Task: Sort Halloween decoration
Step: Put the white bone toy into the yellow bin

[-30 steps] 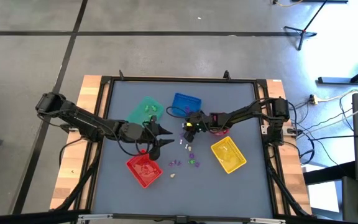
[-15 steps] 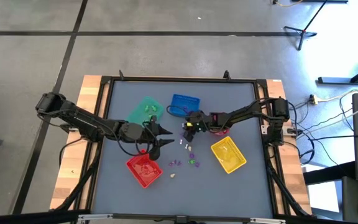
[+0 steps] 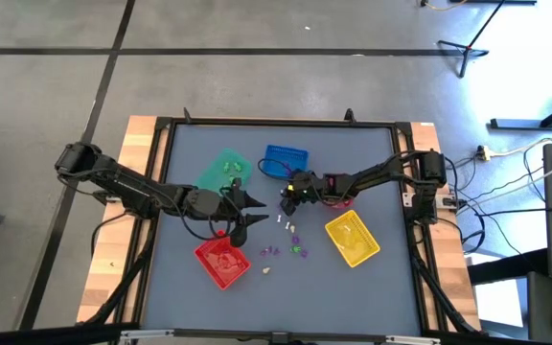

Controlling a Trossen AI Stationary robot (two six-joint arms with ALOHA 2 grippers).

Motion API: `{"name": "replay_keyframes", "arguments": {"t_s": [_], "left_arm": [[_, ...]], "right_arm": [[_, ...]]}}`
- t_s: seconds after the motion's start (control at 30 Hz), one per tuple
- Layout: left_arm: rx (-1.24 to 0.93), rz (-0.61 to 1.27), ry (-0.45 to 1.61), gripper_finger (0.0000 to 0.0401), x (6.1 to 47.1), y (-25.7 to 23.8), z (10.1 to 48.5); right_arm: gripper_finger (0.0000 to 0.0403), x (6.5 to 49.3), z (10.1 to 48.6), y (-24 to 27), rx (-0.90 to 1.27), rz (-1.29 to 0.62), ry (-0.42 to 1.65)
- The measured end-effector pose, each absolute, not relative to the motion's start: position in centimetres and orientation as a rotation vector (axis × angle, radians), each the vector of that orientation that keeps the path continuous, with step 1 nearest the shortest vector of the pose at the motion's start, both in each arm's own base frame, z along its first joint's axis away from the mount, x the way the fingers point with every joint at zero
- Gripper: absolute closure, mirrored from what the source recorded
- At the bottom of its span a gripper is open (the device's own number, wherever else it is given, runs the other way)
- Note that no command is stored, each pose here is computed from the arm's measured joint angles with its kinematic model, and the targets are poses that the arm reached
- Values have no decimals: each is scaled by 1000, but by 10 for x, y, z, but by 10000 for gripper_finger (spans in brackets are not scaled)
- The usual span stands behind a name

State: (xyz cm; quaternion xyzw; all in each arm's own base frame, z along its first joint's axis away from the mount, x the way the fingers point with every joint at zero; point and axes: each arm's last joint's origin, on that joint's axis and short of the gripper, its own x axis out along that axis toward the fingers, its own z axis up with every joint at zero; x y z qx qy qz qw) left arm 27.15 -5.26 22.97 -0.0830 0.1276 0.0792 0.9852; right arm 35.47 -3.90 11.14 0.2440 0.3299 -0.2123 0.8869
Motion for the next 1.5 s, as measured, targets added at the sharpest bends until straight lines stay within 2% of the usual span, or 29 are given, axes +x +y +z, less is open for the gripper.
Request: {"name": "replay_keyframes", "arguments": {"t_s": [0.43,1.5], "left_arm": [[-167,159,256,257,272,-53,230],[-167,160,256,257,272,-53,230]], "right_arm": [[281,355,112,-38,579,-498,655],[281,357,114,-18,537,-597,586]]}}
